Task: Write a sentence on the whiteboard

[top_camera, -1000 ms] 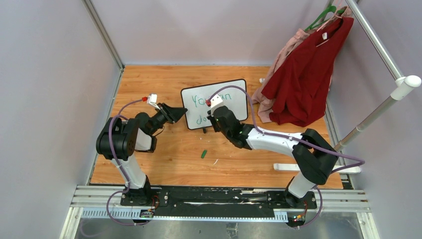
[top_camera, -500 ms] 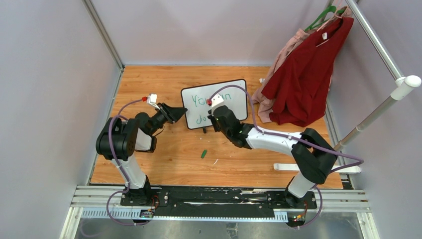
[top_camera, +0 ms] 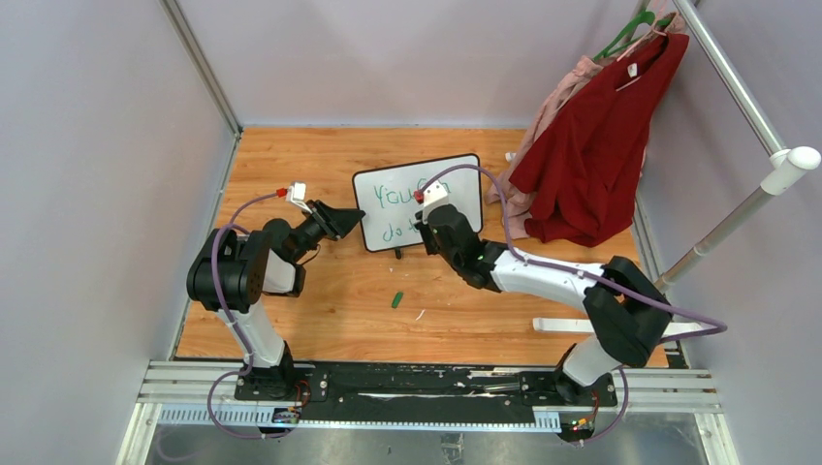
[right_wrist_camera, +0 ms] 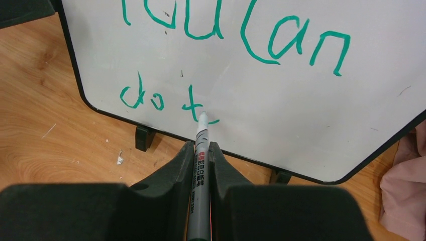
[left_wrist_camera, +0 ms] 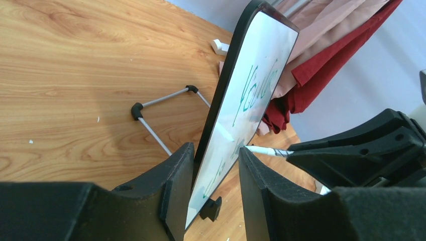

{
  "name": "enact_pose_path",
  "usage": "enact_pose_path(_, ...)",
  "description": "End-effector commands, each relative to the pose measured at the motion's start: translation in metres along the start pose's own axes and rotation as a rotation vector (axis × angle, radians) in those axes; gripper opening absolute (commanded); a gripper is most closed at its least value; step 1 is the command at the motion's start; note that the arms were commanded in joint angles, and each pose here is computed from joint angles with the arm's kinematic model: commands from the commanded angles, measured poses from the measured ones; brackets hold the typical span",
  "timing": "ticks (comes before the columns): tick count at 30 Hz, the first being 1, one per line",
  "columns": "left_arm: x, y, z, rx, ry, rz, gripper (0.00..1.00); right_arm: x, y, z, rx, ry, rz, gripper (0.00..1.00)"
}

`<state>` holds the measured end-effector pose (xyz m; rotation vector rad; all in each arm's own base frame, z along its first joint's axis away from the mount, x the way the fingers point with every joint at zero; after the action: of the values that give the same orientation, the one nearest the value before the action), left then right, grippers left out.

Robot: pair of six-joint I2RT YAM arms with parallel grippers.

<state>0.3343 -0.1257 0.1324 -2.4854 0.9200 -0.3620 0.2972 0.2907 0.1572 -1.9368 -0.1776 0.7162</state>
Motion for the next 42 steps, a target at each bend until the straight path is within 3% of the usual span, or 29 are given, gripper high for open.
enact_pose_path(1, 0.000, -0.002, -0.014, 0.055, 0.055, -0.008, 0.43, -0.016, -0.016, -0.011, 0.033, 0.005, -0.086, 0.00)
enact_pose_path(23, 0.000, -0.002, -0.015, 0.057, 0.056, -0.009, 0.43, 0.000, -0.035, -0.022, 0.056, 0.066, -0.108, 0.00)
enact_pose_path(42, -0.001, -0.002, -0.015, 0.056, 0.056, -0.009, 0.43, 0.004, -0.004, -0.022, 0.053, 0.066, -0.025, 0.00)
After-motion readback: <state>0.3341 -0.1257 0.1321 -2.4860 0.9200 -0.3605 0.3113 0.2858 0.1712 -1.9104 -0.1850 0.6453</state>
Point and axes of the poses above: each gripper's point midway between its finger pads, its own x axis out along the fingers, its own z axis along the line the jaws close on, y = z × x, the point moved 4 cm from there along -x, back along the fingers, and after that the axes turned 15 degrees about -x, right-handed, at the moved point
